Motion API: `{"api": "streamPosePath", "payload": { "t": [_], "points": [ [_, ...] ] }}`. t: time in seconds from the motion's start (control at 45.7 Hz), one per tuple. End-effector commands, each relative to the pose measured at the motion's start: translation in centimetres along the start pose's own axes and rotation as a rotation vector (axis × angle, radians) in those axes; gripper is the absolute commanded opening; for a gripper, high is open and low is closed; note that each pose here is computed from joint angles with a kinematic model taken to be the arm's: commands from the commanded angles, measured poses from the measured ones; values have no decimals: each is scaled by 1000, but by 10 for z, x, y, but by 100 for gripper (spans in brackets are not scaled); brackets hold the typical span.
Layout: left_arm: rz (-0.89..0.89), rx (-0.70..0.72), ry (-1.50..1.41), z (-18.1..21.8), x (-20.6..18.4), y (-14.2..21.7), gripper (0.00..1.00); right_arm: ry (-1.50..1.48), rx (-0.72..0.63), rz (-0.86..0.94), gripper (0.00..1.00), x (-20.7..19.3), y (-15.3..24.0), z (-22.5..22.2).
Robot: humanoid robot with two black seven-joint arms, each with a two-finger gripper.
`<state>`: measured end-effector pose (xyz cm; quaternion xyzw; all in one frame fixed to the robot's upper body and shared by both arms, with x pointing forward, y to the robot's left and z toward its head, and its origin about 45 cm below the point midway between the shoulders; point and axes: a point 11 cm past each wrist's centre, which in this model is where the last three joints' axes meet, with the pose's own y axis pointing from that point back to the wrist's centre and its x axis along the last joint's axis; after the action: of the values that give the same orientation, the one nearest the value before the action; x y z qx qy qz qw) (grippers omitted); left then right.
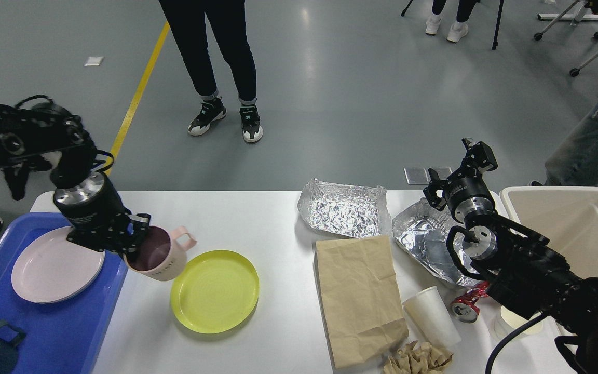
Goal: Tidy desktop
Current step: 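Carry the dark red mug onto the blue tray and set it down, then release the mug and raise the left gripper toward the yellow plate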
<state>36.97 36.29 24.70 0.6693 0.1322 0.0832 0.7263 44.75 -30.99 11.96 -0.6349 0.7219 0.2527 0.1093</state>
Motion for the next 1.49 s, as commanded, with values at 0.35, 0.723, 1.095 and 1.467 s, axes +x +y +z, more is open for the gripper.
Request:
{"api": "streamPosePath", "payload": {
  "t": [0.35,0.723,1.095,1.467],
  "points": [
    [-92,49,305,-134,-43,-33,1,1,0,0,100,0,0,0],
    [-138,79,361,-160,-62,-51,1,0,-1,-1,100,0,0,0],
    [-107,115,402,-180,-56,-57,4,1,0,0,100,0,0,0],
    [-128,86,401,-171,-58,-78,18,1,0,0,100,0,0,0]
  ]
}}
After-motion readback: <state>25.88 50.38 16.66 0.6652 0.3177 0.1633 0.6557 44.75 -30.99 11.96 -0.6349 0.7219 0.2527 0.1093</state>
